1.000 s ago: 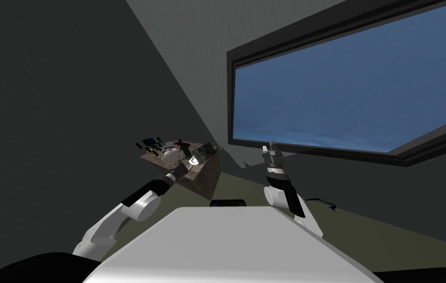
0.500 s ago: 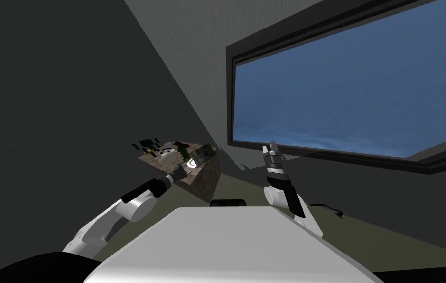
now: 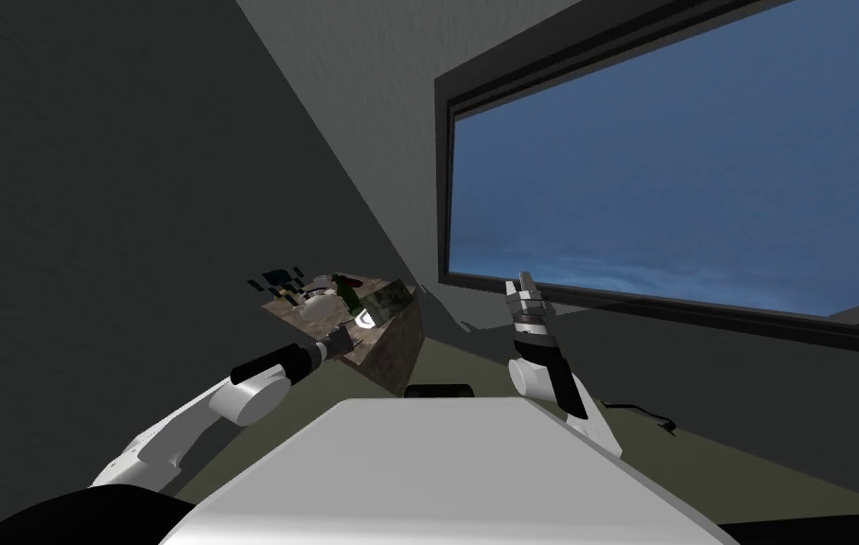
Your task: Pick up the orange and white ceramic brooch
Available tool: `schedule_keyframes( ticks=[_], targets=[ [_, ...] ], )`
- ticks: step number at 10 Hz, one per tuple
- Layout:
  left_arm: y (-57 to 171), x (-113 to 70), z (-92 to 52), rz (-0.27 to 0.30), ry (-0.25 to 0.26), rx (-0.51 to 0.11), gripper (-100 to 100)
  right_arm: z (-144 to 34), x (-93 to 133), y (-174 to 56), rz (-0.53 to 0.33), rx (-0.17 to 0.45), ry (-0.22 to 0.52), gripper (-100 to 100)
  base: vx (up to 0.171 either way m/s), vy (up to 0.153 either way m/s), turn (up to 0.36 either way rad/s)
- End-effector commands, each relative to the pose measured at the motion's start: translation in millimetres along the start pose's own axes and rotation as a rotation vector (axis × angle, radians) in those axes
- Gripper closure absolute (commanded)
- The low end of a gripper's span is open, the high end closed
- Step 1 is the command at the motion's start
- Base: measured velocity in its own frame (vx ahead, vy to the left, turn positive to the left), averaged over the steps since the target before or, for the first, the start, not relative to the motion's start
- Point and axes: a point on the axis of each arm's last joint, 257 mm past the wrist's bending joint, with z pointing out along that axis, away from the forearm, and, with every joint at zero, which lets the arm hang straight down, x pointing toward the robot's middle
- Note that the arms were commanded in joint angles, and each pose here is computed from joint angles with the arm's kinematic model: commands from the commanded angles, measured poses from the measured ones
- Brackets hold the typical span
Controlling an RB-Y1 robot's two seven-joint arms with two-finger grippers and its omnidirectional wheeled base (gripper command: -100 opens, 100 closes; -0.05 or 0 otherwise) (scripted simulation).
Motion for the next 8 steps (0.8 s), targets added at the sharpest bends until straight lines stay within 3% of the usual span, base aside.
schedule_keyframes(
  ticks=[1,2,3,5,8],
  targets=[
    [8.0,-9.5,-1.8,-0.026,-0.034,-0.042,-100,0.0,0.0,0.0,0.000,0.000,0.000,0,0.074,-0.036,0.014],
    [14.5,-25.6,-5.8,-0.070,-0.077,-0.088,-100,0.0,0.0,0.0,0.000,0.000,0.000,0,0.104,-0.035,0.023],
    [17.7,-28.0,-6.3,-0.070,-0.086,-0.100,-100,0.0,0.0,0.0,0.000,0.000,0.000,0,0.085,-0.018,0.016],
    [31.8,-62.9,-17.9,-0.151,-0.188,-0.186,-100,0.0,0.0,0.0,0.000,0.000,0.000,0,0.102,-0.030,0.029],
    [45.7,-82.2,-28.1,-0.202,-0.257,-0.256,-100,0.0,0.0,0.0,0.000,0.000,0.000,0,0.102,-0.019,0.015]
  ],
)
